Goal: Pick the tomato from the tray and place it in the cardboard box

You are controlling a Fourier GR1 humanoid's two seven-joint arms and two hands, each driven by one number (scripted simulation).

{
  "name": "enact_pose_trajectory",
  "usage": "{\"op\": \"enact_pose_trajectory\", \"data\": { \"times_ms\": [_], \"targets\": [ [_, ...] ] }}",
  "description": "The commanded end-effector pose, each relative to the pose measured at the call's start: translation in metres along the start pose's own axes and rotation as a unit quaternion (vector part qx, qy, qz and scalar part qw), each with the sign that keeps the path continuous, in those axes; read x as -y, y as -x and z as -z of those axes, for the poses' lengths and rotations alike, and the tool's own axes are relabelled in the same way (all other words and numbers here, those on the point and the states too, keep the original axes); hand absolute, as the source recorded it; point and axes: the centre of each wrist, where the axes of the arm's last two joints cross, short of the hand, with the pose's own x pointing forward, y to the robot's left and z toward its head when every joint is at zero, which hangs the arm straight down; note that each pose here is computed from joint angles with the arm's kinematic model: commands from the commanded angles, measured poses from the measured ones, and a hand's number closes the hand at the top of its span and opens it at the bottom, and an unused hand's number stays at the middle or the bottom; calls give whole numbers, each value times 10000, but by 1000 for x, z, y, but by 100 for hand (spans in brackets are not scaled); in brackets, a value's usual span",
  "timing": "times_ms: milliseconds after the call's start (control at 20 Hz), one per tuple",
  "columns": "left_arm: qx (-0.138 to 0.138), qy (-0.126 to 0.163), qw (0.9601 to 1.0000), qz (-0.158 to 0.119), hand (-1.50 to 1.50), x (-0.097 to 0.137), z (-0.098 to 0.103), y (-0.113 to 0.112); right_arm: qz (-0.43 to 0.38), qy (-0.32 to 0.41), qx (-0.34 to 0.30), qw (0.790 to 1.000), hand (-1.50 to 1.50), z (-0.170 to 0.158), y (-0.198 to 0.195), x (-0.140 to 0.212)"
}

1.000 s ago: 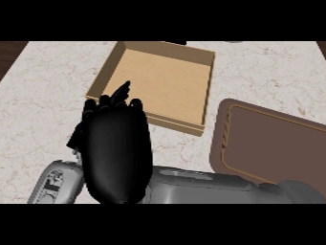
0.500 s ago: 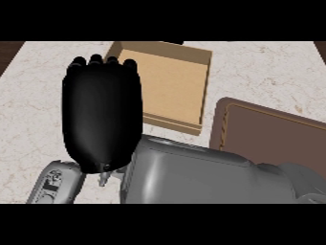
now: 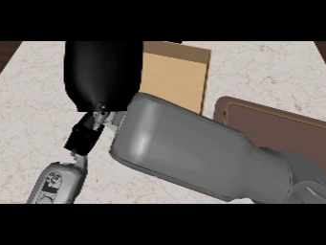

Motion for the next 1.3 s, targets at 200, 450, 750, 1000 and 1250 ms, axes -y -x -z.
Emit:
{"op": "enact_pose_trajectory", "data": {
  "times_ms": [200, 450, 750, 1000, 1250],
  "targets": [
    [51, -31, 9999, 89, 0, 2, 2, -3, 24, 179, -1197, 9926, 150, 40, -2, -10],
    [124, 21, 9999, 14, 0, -14, -6, -6, -323, -19, -1302, 9910, 150, 61, 17, -35],
    [135, 23, 9999, -4, 0, 11, -6, -6, -583, -170, -1398, 9883, 150, 71, 62, -81],
    [187, 51, 9998, 17, 0, -2, -1, -5, 17, -389, -2093, 9771, 150, 70, 85, -98],
    [132, 162, 9998, 36, 0, 10, -1, -9, 682, -774, -2420, 9648, -150, 67, 105, -111]
  ]
}}
